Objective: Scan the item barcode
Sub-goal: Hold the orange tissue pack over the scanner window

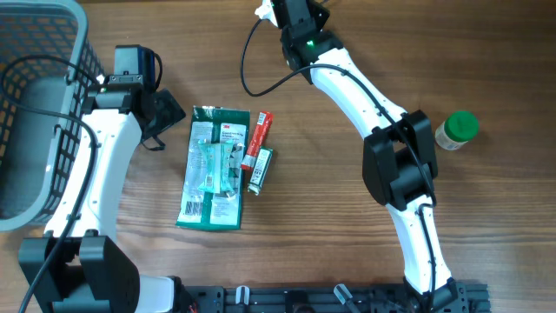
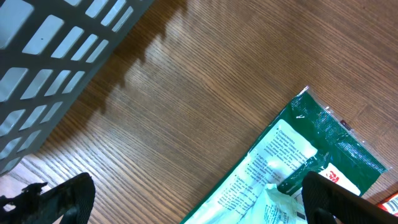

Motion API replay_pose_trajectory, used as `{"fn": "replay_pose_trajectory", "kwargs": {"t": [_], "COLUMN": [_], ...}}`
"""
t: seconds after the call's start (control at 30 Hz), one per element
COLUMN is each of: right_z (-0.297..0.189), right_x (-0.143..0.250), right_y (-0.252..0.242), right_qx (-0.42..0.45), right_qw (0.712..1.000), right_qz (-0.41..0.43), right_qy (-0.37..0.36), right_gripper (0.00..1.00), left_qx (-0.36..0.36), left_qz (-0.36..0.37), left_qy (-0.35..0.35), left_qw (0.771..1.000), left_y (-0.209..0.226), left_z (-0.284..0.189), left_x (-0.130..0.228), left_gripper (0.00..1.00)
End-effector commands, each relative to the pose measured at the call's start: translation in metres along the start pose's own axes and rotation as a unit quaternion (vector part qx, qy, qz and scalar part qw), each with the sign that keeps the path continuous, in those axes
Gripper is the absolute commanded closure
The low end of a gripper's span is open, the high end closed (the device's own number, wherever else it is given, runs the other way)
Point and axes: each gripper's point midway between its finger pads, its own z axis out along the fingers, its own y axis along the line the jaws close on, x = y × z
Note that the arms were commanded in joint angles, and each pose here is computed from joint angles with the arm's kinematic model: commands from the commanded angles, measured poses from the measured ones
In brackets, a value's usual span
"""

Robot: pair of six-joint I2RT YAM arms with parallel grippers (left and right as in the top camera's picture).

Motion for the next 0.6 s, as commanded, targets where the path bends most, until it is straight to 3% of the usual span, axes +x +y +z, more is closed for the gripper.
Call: {"fn": "replay_pose_trajectory", "kwargs": {"t": [0.0,0.57], "right_z": [0.0067,0.0072], "right_x": [0.0059,0.0066], "right_y": [0.0098,0.0106], "right_qx": [0.003,0.002], "right_qw": [1.0,1.0], "right_qz": [-0.008,-0.009], "right_qy": [0.015,0.016], "right_gripper": [0.96,0.96], "left_qx": [-0.01,-0.01], "left_qz": [-0.011,-0.011], "left_qy": [0.002,0.002], "left_qw": [1.0,1.0], "left_y": [0.0043,0.0044], "left_z": [0.004,0.004], "left_x": [0.0013,0.0011], "left_gripper": [0.0,0.0]}}
